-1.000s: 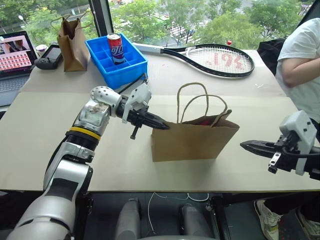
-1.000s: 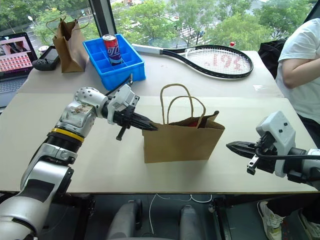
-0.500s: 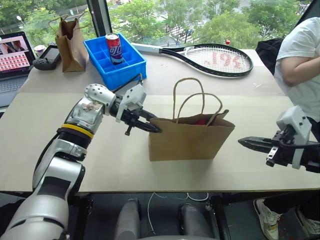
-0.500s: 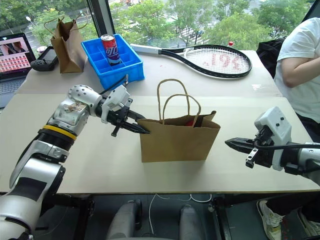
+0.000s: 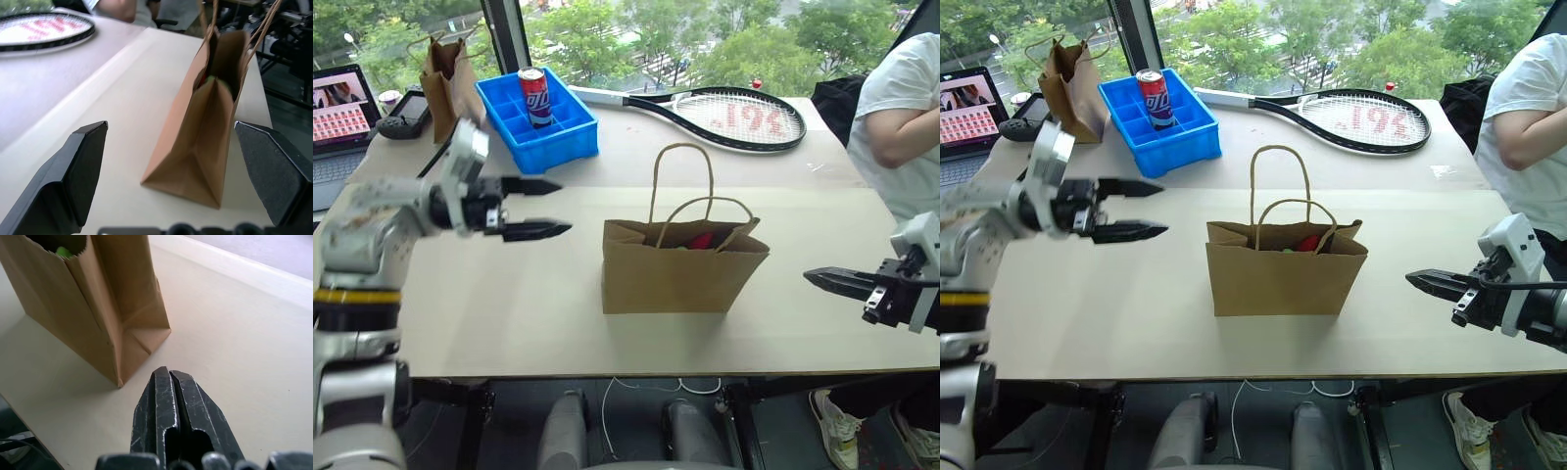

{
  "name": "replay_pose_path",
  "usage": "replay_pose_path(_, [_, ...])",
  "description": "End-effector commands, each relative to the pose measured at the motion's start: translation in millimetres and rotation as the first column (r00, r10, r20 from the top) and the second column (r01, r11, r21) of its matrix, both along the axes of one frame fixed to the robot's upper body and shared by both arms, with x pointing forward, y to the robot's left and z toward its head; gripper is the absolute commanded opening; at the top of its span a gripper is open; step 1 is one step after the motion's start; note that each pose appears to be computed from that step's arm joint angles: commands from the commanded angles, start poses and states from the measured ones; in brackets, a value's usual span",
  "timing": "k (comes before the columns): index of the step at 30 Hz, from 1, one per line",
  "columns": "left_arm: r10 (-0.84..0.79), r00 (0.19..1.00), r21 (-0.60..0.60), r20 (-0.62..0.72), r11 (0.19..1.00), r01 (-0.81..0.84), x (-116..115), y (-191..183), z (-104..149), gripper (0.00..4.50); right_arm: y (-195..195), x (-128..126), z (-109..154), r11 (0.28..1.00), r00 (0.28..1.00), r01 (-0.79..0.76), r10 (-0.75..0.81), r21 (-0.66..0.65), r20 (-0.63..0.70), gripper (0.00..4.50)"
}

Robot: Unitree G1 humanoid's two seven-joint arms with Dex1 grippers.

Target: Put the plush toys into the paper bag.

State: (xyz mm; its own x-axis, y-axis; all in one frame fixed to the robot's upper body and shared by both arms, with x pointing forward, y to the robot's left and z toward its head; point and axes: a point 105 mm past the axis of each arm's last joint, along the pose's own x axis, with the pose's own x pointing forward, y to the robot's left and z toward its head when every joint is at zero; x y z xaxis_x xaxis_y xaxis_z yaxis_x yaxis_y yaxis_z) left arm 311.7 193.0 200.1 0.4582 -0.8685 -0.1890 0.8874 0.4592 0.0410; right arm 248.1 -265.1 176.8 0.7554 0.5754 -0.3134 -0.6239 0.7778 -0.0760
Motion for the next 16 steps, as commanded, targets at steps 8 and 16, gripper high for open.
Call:
replay_pose_path(8, [0.380, 0.924, -0.013, 0.049, 0.925, -0.380, -18.2, 22.6, -49.3, 4.50, -10.1, 8.0, -13.6, 0.988, 0.966, 0.143, -0.151, 0.055, 0.211, 3.96])
replay_pose_path(16, [0.392, 0.918, 0.032, 0.063, 0.918, -0.395, -15.8, 18.9, -78.5, 4.50, -14.1, 8.3, -19.0, 0.985, 0.959, 0.173, -0.174, 0.026, 0.222, 4.46])
